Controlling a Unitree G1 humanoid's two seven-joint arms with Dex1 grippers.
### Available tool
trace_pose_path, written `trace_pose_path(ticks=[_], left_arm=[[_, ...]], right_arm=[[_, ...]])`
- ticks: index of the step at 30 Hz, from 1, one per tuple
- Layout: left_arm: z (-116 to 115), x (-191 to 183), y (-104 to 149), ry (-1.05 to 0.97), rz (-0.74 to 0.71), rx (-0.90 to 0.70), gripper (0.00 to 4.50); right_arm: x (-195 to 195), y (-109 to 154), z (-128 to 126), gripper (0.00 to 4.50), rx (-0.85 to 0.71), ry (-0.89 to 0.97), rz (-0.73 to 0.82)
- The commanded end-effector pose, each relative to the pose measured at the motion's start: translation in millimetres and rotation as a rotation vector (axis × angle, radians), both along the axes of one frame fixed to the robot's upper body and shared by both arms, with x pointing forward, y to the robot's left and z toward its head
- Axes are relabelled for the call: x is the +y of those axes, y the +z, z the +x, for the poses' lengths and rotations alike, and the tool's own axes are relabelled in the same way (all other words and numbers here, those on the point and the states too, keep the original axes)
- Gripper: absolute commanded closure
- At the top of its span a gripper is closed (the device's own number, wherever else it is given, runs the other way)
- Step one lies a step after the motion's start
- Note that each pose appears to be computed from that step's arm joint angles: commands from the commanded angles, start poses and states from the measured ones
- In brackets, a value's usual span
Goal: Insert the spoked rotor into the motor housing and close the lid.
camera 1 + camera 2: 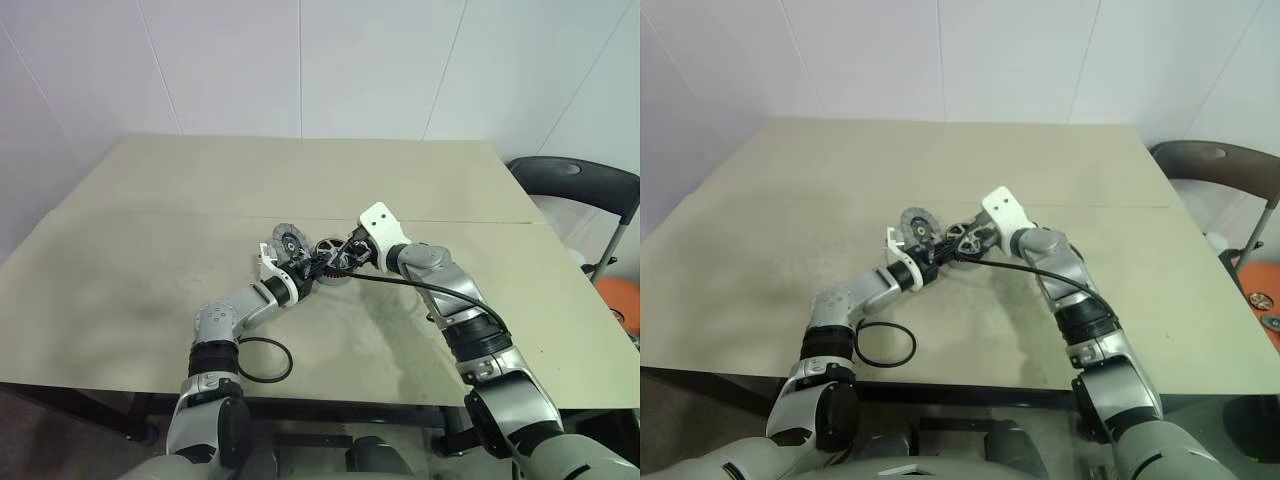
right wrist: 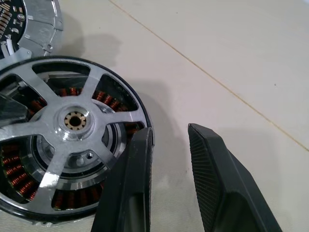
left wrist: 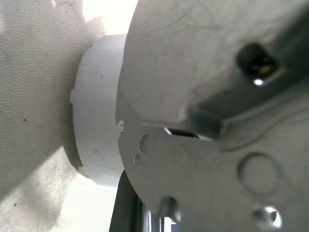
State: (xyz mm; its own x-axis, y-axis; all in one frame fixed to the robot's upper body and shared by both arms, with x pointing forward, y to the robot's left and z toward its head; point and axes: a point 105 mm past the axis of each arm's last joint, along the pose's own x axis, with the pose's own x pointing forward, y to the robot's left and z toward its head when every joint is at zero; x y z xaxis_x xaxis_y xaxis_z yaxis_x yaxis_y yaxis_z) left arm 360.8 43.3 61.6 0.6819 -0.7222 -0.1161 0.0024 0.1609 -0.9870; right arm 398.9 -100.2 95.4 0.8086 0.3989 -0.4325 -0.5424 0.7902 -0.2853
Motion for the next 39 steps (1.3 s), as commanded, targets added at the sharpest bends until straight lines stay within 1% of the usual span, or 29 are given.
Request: trace_pose_path(ticks=[1,2,4,6,9,10,12,14,17,21,23,25,30,31,32,35,37,39], left_arm=[[-6.1,-9.6,-13.3,-0.04,0.031,0.047,3.73],[-6.0,-9.4,-13.8,-0.042,0.042,0.044,3.36],[-5.7,-9.3,-13.5,-0.05,0.071,0.037,2.89],[-3.8,-8.5,-10.8,-0.049,0.094,0.033,2.2],[-0.1,-9.3,4.2,-0.082,0.163,-0.005,1.34],[-1.7,-10.3,7.5,-0.124,0.209,-0.014,1.06],[-3.8,-8.4,11.7,-0.186,0.291,-0.023,1.06],[-2.1,-1.1,16.6,-0.2,0.361,-0.039,1.06],[-4.0,9.2,28.6,-0.22,0.401,-0.111,1.06],[-9.6,26.4,31.6,-0.262,0.511,-0.178,1.06],[-8.6,33.2,36.2,-0.263,0.541,-0.209,1.06],[-6.1,38.0,46.3,-0.262,0.557,-0.262,1.06],[-2.3,37.9,72.1,-0.27,0.622,-0.446,1.06],[-2.6,35.0,80.2,-0.264,0.59,-0.486,1.06],[-1.9,33.2,91.3,-0.241,0.563,-0.55,1.06],[4.1,33.6,116.0,-0.149,0.617,-0.754,1.06],[-0.1,29.0,136.3,-0.119,0.572,-0.899,1.06],[-5.8,25.4,151.0,-0.11,0.501,-0.99,1.06]], right_arm=[[-1.4,20.4,3.7,3.21,-0.07,-0.005,0.016],[-2.0,20.7,4.0,3.2,-0.072,-0.007,0.014],[-2.9,20.3,4.4,3.2,-0.073,-0.01,0.012],[-3.3,19.6,4.4,3.2,-0.072,-0.012,0.01],[-4.0,18.4,4.3,3.2,-0.071,-0.014,0.006],[-4.2,17.9,4.3,3.2,-0.07,-0.015,0.004],[-4.8,17.2,4.4,3.2,-0.07,-0.015,-0.001],[-5.0,16.8,4.8,3.2,-0.07,-0.014,-0.005],[-4.4,16.1,5.4,3.2,-0.069,-0.01,-0.013],[-4.3,15.7,6.1,3.2,-0.07,-0.008,-0.019],[-4.6,15.4,6.2,3.2,-0.07,-0.007,-0.021],[-4.8,13.7,5.9,3.2,-0.068,-0.006,-0.026],[-3.4,10.3,4.8,3.2,-0.063,0.001,-0.038],[-3.2,10.4,4.8,3.2,-0.064,0.002,-0.038],[-3.4,10.5,4.9,3.2,-0.064,0.002,-0.039],[-4.2,10.1,5.3,3.2,-0.064,0.001,-0.043],[-3.9,9.5,5.0,3.2,-0.061,0.002,-0.037],[1.2,12.3,3.8,3.2,-0.059,0.014,0.017]])
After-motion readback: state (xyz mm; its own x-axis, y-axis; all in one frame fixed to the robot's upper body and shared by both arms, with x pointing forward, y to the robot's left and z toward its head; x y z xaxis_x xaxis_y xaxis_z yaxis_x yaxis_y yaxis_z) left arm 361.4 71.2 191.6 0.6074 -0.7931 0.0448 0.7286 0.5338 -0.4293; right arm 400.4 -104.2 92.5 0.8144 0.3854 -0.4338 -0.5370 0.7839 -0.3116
